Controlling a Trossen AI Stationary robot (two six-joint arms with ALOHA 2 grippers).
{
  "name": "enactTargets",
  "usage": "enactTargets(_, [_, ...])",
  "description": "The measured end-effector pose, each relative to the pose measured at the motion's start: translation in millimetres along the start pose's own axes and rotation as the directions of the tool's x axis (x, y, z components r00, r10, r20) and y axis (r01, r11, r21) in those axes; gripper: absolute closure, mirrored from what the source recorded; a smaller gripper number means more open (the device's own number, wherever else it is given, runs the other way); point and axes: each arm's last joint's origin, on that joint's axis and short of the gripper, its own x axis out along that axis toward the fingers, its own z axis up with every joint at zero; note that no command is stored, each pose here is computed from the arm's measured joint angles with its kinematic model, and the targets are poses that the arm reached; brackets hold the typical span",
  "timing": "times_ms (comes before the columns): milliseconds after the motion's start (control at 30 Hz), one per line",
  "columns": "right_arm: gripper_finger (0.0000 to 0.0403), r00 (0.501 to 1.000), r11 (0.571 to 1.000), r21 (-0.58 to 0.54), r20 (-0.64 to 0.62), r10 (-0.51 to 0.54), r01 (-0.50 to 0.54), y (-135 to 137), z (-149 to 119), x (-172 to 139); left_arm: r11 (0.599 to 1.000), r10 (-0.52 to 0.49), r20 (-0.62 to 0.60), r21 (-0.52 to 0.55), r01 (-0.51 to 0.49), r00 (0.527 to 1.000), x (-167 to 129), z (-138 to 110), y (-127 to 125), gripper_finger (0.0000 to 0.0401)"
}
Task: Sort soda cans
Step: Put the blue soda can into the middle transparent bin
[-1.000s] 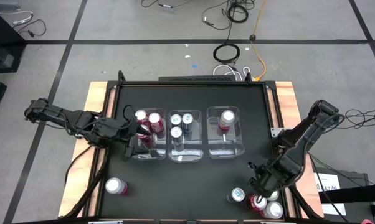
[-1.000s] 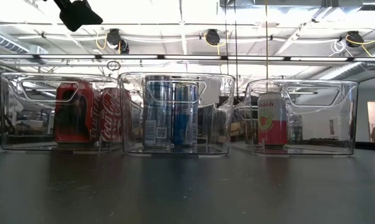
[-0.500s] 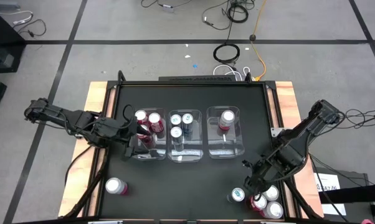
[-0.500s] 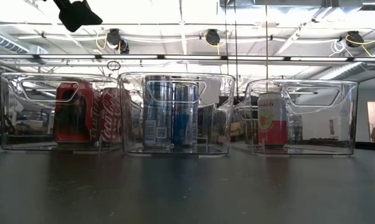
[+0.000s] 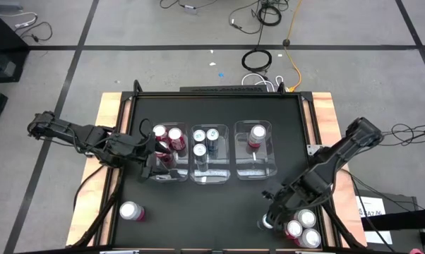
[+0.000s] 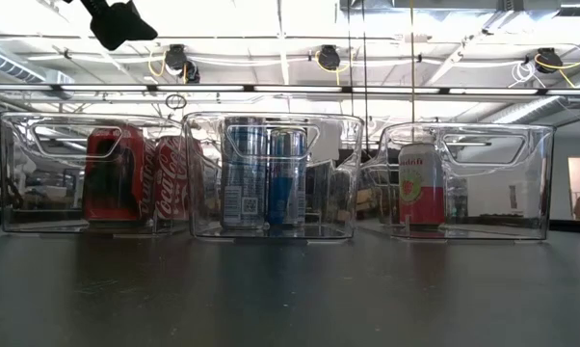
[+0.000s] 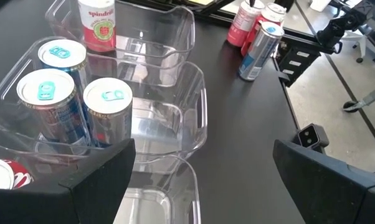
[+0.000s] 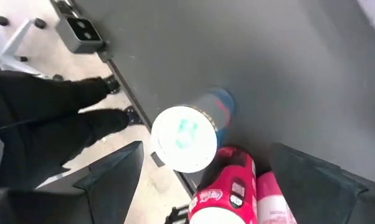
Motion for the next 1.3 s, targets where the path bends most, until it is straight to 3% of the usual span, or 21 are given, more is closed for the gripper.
enactTargets(300, [0.0064, 0.999, 0.995, 0.096, -0.027, -0.021, 0.023, 15, 5, 0, 1.000, 0.005, -0.012, 0.004, -0.005, 1.000, 0, -1, 0, 0.0013])
enactTargets(600, [0.0064, 0.968, 0.971, 0.029, -0.086, -0.234, 0.237, 44, 13, 14, 1.000, 0.009, -0.028, 0.010, -0.008, 1.000, 0, -3, 1, 0.0013])
enactTargets(1300, [0.0064, 0.956, 0.956, 0.025, -0.042, -0.290, 0.291, 55, 12, 33, 0.999, -0.034, -0.078, 0.010, 0.035, 0.996, 0, -6, 0, 0.0013])
